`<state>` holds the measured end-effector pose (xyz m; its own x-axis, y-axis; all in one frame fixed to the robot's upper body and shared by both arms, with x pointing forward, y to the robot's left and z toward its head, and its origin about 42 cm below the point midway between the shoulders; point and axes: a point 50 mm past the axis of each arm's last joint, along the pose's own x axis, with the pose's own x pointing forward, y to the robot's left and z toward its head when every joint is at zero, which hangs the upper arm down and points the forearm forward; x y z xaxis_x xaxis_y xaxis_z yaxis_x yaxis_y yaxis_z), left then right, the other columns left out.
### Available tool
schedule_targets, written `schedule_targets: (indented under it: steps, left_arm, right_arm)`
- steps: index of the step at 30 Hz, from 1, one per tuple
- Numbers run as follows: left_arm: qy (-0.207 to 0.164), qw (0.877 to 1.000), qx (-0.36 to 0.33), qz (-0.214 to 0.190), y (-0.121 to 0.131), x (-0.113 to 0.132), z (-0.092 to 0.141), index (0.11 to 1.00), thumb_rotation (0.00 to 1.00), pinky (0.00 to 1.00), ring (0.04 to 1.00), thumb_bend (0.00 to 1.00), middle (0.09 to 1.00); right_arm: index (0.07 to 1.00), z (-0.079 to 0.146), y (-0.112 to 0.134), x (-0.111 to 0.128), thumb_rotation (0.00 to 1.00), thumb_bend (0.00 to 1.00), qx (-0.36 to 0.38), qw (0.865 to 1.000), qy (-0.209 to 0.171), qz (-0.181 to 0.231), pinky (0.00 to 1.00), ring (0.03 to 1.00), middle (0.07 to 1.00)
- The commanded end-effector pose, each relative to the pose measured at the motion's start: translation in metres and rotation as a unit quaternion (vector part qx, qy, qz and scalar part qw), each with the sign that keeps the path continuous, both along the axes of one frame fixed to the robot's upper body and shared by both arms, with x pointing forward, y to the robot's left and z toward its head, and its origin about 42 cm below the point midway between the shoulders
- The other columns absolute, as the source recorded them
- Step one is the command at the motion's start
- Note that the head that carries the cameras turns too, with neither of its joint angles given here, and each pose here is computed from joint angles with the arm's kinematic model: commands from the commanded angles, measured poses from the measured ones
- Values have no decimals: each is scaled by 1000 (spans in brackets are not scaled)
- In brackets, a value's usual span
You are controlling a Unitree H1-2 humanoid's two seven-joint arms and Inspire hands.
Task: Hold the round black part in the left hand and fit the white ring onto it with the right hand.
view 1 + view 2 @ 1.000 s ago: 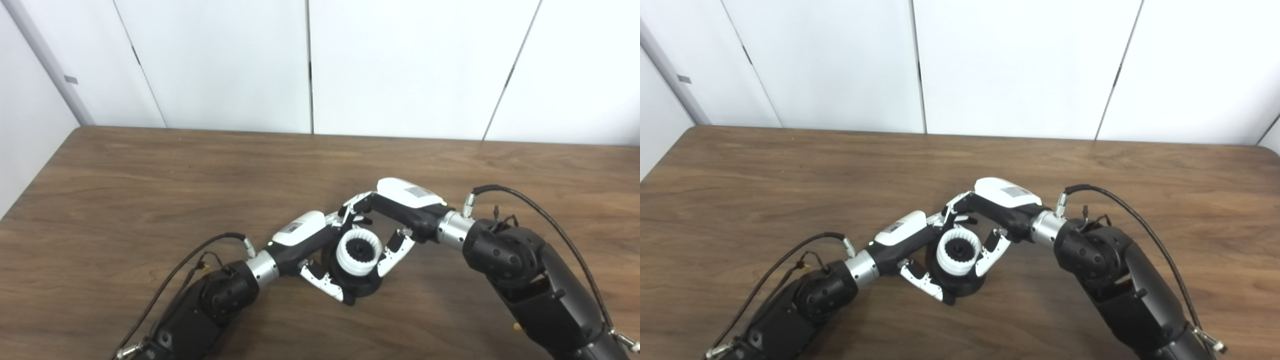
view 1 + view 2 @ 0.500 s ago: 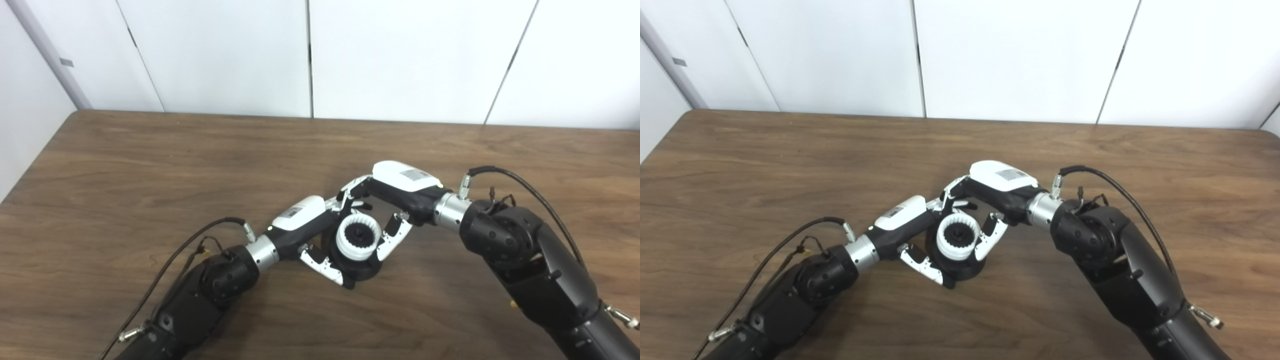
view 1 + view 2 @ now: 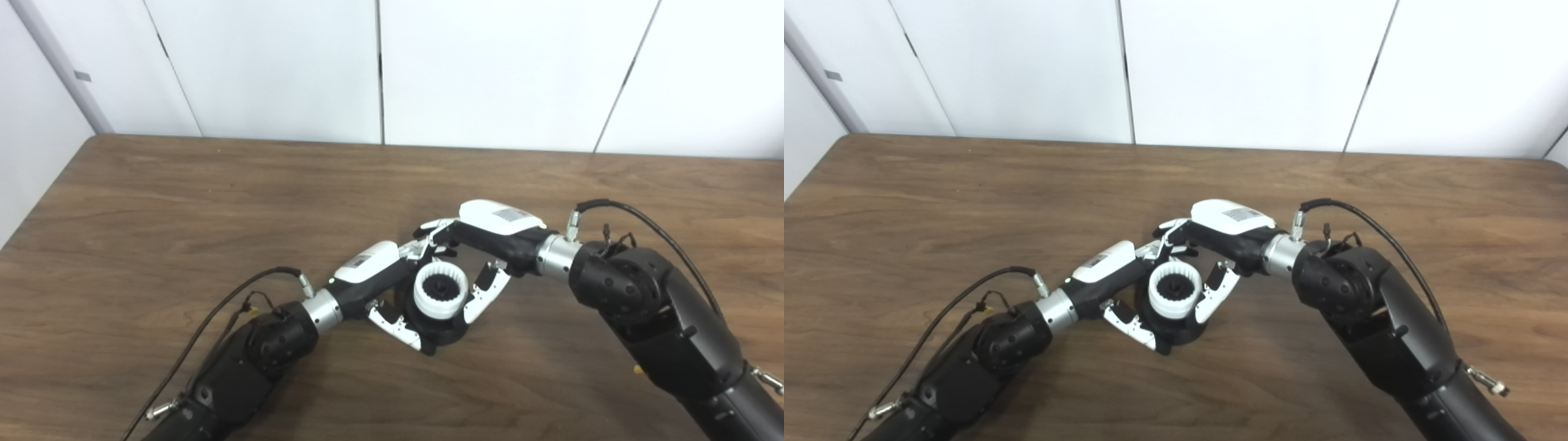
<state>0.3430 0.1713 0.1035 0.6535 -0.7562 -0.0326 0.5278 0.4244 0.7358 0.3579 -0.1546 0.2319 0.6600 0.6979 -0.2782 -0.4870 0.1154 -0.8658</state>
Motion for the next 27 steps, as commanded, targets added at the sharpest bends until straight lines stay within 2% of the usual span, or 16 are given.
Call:
schedule_targets:
  steps: [1, 19, 23, 27]
  left_arm:
    - [50, 997, 59, -23, 5, -13, -24, 486, 76, 969, 1000, 521, 934]
    - [53, 997, 58, -22, 4, -14, -25, 485, 75, 957, 1000, 521, 933]
    - [52, 997, 57, -22, 4, -14, -26, 485, 75, 938, 1000, 521, 928]
    - [54, 997, 57, -19, 5, -15, -26, 485, 74, 958, 1000, 521, 927]
  right_arm:
    - [880, 5, -6, 2, 235, 950, -23, 1000, 0, 0, 753, 875, 896]
    - [893, 11, -11, 0, 198, 929, -15, 1000, -8, -9, 753, 870, 900]
    - [909, 22, -15, 0, 191, 896, 9, 999, -25, -19, 740, 864, 893]
    - [924, 36, -19, -1, 163, 876, 41, 998, -52, -23, 726, 856, 892]
